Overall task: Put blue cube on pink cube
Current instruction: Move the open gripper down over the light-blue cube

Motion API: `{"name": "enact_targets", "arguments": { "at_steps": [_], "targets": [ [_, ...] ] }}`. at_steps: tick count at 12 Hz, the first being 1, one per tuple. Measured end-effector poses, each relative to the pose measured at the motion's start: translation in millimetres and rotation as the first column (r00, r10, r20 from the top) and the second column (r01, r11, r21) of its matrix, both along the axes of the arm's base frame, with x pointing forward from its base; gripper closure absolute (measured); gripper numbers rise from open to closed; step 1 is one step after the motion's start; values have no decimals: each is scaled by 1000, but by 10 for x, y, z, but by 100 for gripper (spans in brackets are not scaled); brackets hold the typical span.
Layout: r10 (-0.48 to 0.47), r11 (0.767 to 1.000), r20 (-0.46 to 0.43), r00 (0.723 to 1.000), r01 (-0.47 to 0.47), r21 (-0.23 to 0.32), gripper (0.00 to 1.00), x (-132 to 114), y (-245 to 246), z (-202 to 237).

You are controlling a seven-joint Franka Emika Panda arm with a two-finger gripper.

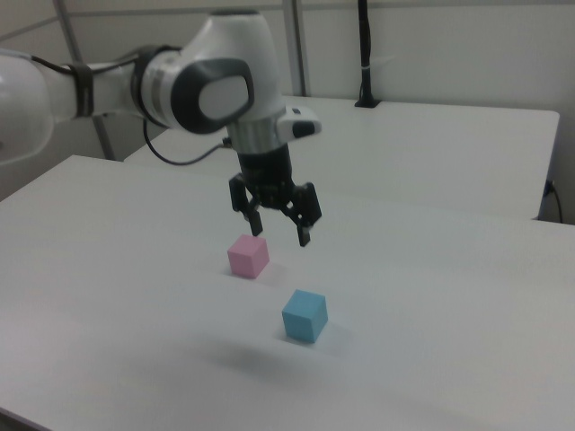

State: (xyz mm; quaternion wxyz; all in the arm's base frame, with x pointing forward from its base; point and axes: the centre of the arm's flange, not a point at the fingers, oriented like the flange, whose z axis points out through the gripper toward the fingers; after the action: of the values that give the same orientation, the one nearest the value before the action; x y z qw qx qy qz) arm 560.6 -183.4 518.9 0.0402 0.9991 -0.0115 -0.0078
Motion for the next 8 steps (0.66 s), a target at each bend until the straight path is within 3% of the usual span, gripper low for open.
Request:
{"name": "enact_targets", "arguments": {
  "at_steps": [8],
  "targets": [
    [-14, 1000, 78, 997, 16, -23, 0, 133, -15, -1040]
  ]
}}
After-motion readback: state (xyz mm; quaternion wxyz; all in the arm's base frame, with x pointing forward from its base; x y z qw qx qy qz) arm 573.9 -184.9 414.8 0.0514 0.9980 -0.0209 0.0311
